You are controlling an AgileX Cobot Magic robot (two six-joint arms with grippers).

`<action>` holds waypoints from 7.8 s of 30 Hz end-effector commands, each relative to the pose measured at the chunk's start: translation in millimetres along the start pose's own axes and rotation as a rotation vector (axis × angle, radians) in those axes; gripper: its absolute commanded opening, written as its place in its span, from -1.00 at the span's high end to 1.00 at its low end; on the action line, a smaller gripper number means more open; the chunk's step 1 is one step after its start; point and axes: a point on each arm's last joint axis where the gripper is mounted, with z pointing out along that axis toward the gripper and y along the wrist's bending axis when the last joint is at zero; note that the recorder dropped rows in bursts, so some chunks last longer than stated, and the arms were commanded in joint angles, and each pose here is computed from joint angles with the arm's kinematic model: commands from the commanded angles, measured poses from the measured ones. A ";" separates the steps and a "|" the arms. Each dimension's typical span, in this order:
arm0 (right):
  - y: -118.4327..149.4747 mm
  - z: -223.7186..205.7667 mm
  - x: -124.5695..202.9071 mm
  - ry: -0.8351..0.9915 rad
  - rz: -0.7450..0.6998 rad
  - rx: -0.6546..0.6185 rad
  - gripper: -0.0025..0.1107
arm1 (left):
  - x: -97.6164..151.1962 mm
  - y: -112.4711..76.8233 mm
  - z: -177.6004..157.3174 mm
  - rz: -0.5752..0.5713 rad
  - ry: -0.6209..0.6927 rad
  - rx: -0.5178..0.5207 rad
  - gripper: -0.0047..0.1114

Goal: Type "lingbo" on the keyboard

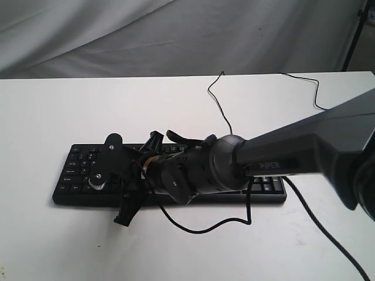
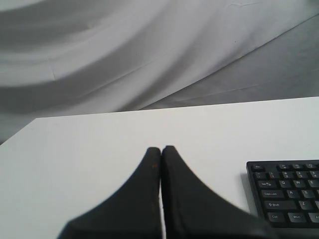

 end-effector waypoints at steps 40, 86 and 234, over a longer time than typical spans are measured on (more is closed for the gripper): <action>-51.3 -29.0 32.0 0.006 0.097 0.132 0.96 | 1.4 -0.4 0.6 -0.003 0.003 0.004 0.91; -53.4 -189.6 -4.6 -0.179 0.136 0.208 0.96 | 1.4 -0.4 0.6 -0.003 0.003 0.004 0.91; 62.8 -351.7 197.7 -0.269 0.656 0.698 0.96 | 1.4 -0.4 0.6 -0.003 0.003 0.004 0.91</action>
